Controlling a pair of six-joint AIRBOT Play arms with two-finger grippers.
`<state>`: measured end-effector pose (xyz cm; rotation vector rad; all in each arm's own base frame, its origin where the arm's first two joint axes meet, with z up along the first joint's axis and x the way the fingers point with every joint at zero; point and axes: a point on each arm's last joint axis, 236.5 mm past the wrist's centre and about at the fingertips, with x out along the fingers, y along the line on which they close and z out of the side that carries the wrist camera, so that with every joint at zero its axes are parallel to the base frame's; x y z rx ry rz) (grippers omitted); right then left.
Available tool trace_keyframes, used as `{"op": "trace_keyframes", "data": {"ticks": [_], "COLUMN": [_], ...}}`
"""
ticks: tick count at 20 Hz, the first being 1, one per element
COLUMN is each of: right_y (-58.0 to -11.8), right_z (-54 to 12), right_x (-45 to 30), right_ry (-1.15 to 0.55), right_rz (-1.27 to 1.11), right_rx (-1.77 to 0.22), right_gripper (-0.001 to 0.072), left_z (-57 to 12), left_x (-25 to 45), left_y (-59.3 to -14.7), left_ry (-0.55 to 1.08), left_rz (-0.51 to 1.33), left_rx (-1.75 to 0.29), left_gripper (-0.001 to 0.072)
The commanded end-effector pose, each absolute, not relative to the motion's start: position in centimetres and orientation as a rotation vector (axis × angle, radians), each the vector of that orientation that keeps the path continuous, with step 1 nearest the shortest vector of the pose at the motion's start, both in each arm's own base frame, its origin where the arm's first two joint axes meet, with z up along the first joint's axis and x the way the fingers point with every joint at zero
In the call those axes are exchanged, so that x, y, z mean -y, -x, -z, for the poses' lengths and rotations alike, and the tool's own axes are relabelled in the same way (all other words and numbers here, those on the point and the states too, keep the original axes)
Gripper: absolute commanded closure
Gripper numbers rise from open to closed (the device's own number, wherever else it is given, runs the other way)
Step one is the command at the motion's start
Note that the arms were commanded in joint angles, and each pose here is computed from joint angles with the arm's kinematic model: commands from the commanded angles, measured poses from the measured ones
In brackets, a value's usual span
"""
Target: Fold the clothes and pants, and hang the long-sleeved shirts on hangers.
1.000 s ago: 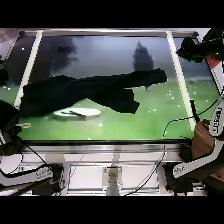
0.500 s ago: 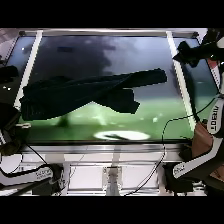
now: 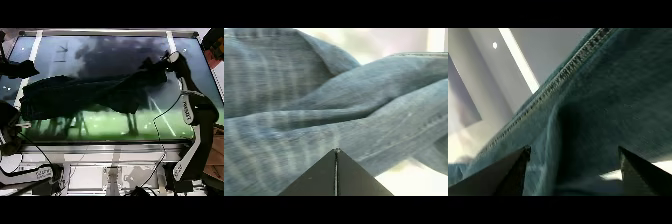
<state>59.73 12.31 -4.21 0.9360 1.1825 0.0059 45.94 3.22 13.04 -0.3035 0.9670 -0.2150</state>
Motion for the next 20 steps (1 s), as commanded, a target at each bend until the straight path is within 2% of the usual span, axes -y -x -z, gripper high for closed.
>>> {"op": "trace_keyframes", "data": {"ticks": [1, 5, 6, 7, 8, 11, 12, 13, 15, 16, 17, 20], "right_y": [-61.6, -62.2, -62.3, -62.3, -62.3, -62.2, -62.0, -61.7, -61.0, -60.4, -60.0, -58.9], "right_z": [6.0, 6.2, 6.2, 6.3, 6.3, 6.4, 6.6, 6.9, 7.3, 7.5, 7.8, 8.0], "right_x": [-15.8, -18.3, -18.5, -18.5, -18.4, -18.2, -18.2, -18.2, -18.3, -18.3, -18.3, -17.5], "right_ry": [-0.975, -0.953, -0.947, -0.939, -0.932, -0.931, -0.921, -0.909, -0.900, -0.892, -0.882, -0.855], "right_rz": [-0.002, -0.032, -0.034, -0.034, -0.031, -0.029, -0.026, -0.023, -0.021, -0.019, -0.016, -0.002], "right_rx": [-1.114, -1.071, -1.065, -1.063, -1.062, -1.066, -1.078, -1.094, -1.130, -1.154, -1.174, -1.233], "right_gripper": [0.0086, 0.0113, 0.0160, 0.0246, 0.0286, 0.0291, 0.0368, 0.0482, 0.0518, 0.0635, 0.0695, 0.0700], "left_z": [-13.0, -13.4, -13.4, -13.3, -13.3, -13.1, -13.1, -13.1, -13.1, -13.1, -13.1, -13.1], "left_x": [-1.6, -1.0, -1.0, -1.0, -0.9, -0.7, -0.7, -0.7, -0.7, -0.7, -0.7, -0.7], "left_y": [-46.1, -46.2, -46.1, -46.1, -45.9, -45.6, -45.5, -45.5, -45.5, -45.5, -45.5, -45.5], "left_ry": [0.361, 0.384, 0.385, 0.385, 0.385, 0.385, 0.385, 0.385, 0.385, 0.385, 0.385, 0.385], "left_rz": [0.273, 0.293, 0.294, 0.296, 0.299, 0.307, 0.309, 0.309, 0.309, 0.309, 0.309, 0.309], "left_rx": [-0.953, -0.942, -0.945, -0.949, -0.954, -0.969, -0.973, -0.974, -0.974, -0.974, -0.974, -0.974], "left_gripper": [0.0683, 0.0682, 0.0682, 0.0683, 0.0683, 0.0682, 0.0682, 0.0682, 0.0683, 0.0682, 0.0682, 0.0682]}}
